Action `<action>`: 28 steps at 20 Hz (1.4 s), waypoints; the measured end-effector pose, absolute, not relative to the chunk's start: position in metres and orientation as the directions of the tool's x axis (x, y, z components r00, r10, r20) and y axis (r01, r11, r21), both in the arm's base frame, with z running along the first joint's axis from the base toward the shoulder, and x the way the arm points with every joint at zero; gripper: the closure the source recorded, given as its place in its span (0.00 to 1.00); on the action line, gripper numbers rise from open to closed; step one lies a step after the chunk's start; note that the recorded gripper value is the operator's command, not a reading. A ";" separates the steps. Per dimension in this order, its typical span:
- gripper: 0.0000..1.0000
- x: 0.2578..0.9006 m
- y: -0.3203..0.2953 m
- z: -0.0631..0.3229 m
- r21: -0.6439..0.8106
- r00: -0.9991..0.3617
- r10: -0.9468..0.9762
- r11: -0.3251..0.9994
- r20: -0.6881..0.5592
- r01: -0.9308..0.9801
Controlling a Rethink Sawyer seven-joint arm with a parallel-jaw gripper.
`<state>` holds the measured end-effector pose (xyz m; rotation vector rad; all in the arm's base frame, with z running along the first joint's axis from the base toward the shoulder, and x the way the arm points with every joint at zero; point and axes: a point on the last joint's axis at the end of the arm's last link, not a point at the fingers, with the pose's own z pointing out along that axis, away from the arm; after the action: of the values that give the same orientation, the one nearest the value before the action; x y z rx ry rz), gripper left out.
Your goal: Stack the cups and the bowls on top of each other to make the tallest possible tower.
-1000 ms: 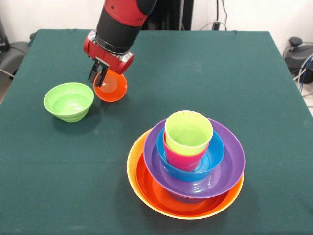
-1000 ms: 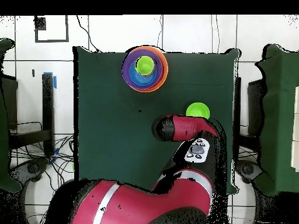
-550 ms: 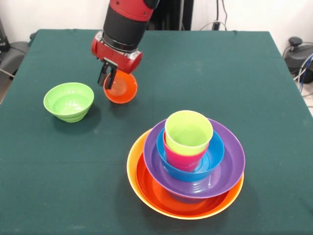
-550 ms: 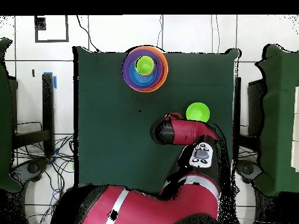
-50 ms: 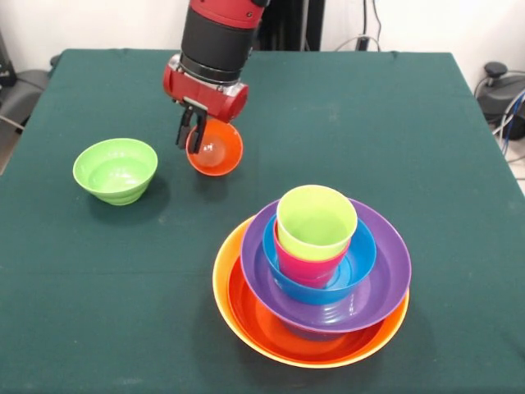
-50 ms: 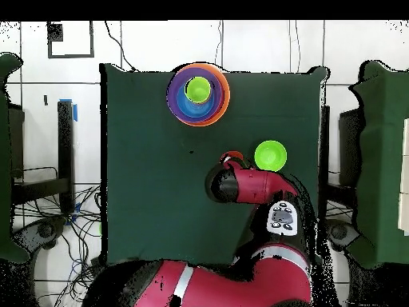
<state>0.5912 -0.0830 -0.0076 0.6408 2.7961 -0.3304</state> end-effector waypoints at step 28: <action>1.00 0.606 -0.040 0.005 0.062 -0.834 0.391 0.914 -0.389 0.400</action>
<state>0.6064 -0.0397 0.0046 0.5770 2.6751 -0.0305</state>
